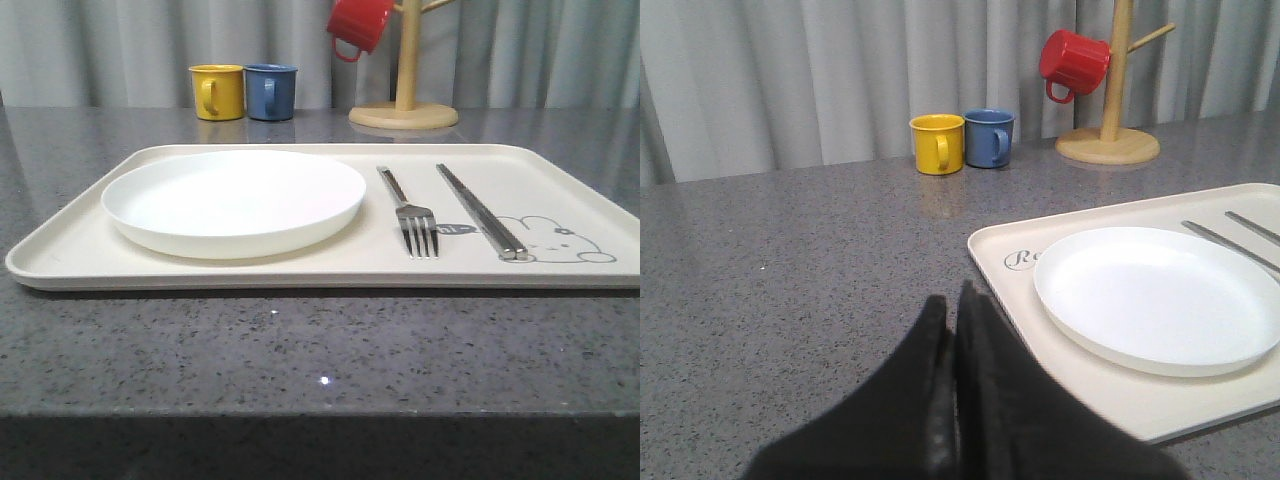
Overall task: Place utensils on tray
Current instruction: 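Raise the right gripper and reach toward the steel spoon, then grasp the spoon with the right gripper and place it beside the chopsticks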
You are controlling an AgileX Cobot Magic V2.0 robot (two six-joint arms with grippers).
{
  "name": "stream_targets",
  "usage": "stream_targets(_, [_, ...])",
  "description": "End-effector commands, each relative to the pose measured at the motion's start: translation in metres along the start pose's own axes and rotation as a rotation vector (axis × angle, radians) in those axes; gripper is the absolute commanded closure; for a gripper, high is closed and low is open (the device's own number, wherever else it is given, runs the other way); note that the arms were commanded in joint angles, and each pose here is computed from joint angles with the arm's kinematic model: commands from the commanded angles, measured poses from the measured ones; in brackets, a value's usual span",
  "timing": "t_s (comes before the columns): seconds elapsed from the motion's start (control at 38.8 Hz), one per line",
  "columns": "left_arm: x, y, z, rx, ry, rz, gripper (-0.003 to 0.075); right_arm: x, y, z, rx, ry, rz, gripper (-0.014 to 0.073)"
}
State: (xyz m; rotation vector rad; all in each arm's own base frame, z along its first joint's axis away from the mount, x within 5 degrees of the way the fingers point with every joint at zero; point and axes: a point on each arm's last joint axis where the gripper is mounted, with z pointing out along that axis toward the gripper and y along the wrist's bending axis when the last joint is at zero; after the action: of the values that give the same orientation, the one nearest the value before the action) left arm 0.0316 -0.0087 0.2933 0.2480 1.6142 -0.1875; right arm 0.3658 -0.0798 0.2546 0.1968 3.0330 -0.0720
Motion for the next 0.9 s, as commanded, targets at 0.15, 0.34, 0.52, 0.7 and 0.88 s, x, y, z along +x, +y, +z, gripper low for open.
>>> stream_targets(0.15, [-0.016,0.0,-0.002,-0.001,-0.102,-0.016,0.0738,0.022,0.002,-0.055,-0.02,-0.05,0.051,0.0592])
stream_targets(0.34, [-0.016,0.0,-0.002,-0.001,-0.102,-0.016,0.0738,0.04,0.016,-0.094,-0.037,-0.151,0.089,0.0592])
stream_targets(0.52, [-0.016,0.0,-0.002,-0.001,-0.102,-0.016,0.0738,0.051,0.059,-0.114,-0.086,-0.202,0.043,0.0592])
stream_targets(0.7, [-0.016,0.0,-0.002,-0.001,-0.102,-0.016,0.0738,0.056,0.115,-0.109,-0.149,-0.171,-0.044,0.0592])
stream_targets(0.88, [-0.016,0.0,-0.002,-0.001,-0.102,-0.016,0.0738,0.051,0.153,-0.089,-0.189,-0.14,-0.076,0.0592])
